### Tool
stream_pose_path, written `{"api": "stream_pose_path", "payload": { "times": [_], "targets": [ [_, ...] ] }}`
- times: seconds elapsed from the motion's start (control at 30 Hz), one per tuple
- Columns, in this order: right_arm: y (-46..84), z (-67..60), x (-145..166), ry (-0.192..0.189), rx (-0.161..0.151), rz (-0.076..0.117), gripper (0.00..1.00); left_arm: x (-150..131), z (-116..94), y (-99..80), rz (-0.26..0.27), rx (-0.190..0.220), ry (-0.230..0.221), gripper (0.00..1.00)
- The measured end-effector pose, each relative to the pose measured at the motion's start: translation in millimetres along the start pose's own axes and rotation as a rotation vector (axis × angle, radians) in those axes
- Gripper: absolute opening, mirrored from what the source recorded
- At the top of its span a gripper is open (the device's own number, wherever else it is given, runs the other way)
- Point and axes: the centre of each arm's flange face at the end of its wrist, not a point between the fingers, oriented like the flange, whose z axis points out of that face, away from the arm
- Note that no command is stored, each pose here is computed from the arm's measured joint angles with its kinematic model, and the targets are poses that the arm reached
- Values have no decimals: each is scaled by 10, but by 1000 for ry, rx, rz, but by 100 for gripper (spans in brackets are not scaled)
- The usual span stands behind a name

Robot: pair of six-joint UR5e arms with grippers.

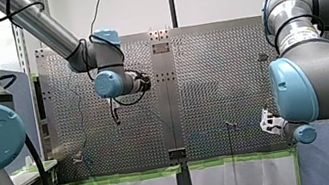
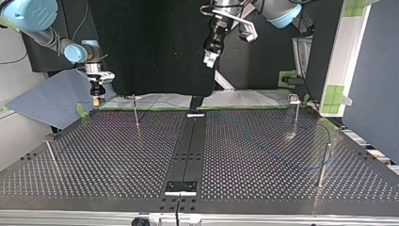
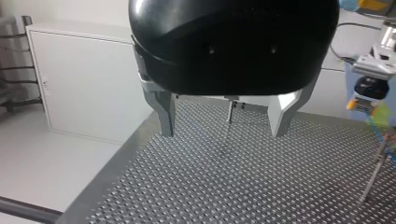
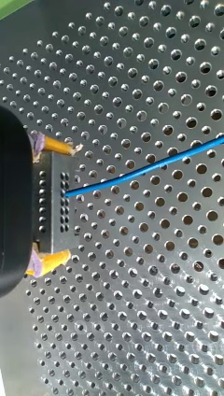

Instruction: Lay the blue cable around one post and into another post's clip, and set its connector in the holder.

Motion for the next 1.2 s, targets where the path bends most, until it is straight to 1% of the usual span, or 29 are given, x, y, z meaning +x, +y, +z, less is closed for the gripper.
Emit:
{"api": "stream_pose_path", "payload": {
  "times": [0.33, 0.57, 0.7, 0.83, 1.07, 1.2],
  "targets": [
    [-8, 3, 2, 0, 3, 0, 0, 238, -189, 149, 5, -7, 7, 100],
    [-4, 35, 56, 3, 3, -6, 0, 368, -329, 261, 4, -14, 6, 100],
    [-13, 78, 198, 14, 2, -11, 0, 434, -409, 321, 4, -18, 7, 100],
    [-39, 124, 379, 22, 2, -14, 0, 454, -432, 345, 5, -21, 8, 100],
    [-88, 196, 702, 38, 0, -10, 0, 449, -410, 373, 3, -28, 0, 100],
    [-147, 232, 891, 42, 5, -8, 0, 448, -400, 386, 2, -31, -1, 100]
  ]
}}
